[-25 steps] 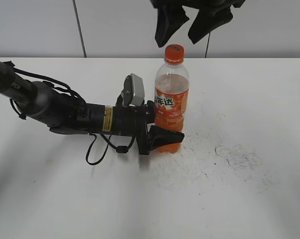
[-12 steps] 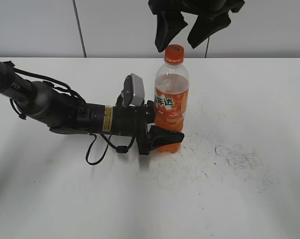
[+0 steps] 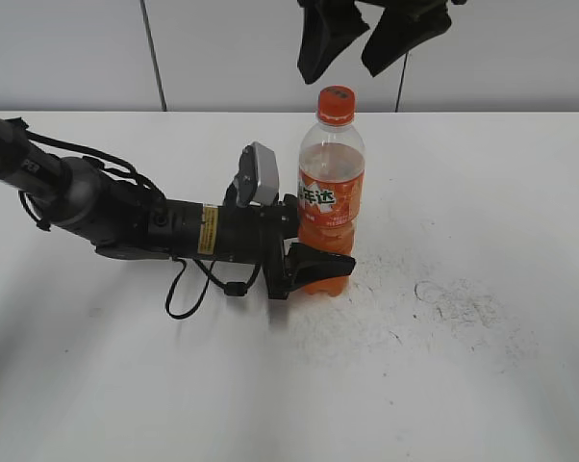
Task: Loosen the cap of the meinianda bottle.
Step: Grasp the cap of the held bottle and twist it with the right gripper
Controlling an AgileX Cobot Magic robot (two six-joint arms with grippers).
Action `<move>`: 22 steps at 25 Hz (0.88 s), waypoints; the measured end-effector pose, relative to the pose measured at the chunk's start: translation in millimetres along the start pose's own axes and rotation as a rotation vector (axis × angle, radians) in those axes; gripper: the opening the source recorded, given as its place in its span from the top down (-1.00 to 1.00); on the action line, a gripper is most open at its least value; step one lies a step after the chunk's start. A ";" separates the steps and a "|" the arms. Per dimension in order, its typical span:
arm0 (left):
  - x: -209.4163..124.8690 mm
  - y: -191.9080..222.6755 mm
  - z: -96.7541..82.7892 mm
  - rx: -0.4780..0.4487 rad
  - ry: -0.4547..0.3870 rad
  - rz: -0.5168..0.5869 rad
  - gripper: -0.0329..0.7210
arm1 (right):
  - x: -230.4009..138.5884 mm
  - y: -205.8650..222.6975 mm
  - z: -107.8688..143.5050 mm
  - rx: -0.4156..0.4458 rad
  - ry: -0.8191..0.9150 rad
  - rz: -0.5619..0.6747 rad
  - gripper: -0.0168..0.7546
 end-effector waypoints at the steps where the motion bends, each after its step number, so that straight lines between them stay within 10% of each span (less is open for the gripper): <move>1: -0.2 0.0 -0.1 -0.001 0.000 0.001 -0.45 | 0.2 -2.1 1.0 0.003 0.000 -0.004 -0.45; 22: -1.2 0.0 -2.0 -0.010 0.006 0.006 -0.45 | -41.3 -16.0 -2.8 -0.002 0.009 0.051 -0.45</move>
Point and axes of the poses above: a point on each arm's last joint axis where the gripper is mounted, y pointing out along that axis toward the gripper, z along the wrist's bending axis when the last joint is at zero, x = y × z, the point moved 10 cm from there along y, pointing out along that axis toward the gripper, and after that the axes turned 8 degrees about y, right-handed, at the moved point
